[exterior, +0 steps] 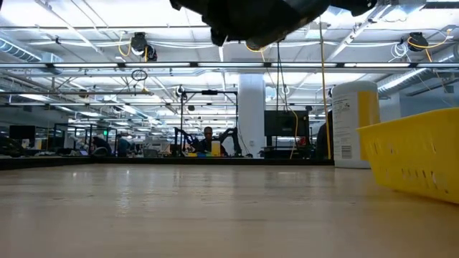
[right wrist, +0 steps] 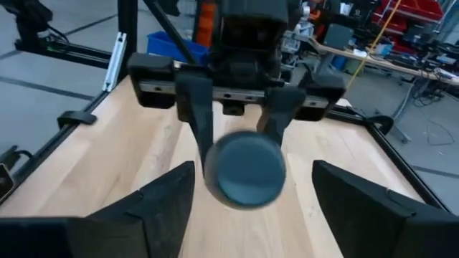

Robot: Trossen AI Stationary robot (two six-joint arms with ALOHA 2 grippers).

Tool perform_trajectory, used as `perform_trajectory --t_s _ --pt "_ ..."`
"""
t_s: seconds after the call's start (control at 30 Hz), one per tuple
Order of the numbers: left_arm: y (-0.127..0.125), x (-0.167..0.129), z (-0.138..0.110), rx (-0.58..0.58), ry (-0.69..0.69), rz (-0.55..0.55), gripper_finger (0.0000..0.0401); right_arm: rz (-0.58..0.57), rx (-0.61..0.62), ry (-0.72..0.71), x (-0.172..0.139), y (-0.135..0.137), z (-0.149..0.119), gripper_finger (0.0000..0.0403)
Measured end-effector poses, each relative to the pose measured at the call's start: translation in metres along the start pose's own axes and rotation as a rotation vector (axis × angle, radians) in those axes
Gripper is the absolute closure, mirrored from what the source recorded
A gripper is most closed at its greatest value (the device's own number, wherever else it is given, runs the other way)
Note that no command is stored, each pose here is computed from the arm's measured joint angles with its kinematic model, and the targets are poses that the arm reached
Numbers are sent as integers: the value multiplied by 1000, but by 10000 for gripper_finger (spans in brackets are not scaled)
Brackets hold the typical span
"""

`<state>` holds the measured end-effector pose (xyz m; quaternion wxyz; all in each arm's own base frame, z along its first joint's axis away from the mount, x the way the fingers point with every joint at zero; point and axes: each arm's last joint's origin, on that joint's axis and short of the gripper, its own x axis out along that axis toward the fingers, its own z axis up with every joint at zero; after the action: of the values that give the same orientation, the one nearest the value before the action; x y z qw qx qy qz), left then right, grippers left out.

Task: Pick & Place Travel size toiletries
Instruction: Put the black deodorant into the bottom blue bin

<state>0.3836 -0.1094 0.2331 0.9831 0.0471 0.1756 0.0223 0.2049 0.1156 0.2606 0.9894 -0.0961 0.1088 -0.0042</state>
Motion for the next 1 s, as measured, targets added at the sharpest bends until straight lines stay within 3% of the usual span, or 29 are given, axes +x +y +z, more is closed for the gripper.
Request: perform_trajectory --t_s 0.5,0.63,0.73,0.87,1.0 --pt "9 2 11 25 -105 22 232 -12 -46 -64 24 -2 -1 128" --pt "9 2 12 30 -118 20 232 29 -28 -81 27 -6 1 131" --pt "8 2 12 37 -118 14 232 56 -20 -99 27 -7 2 149" --pt "8 2 11 50 -112 13 232 61 -23 -93 29 -10 1 207" --pt "7 2 11 52 -112 17 232 64 -31 -87 29 -9 1 210"
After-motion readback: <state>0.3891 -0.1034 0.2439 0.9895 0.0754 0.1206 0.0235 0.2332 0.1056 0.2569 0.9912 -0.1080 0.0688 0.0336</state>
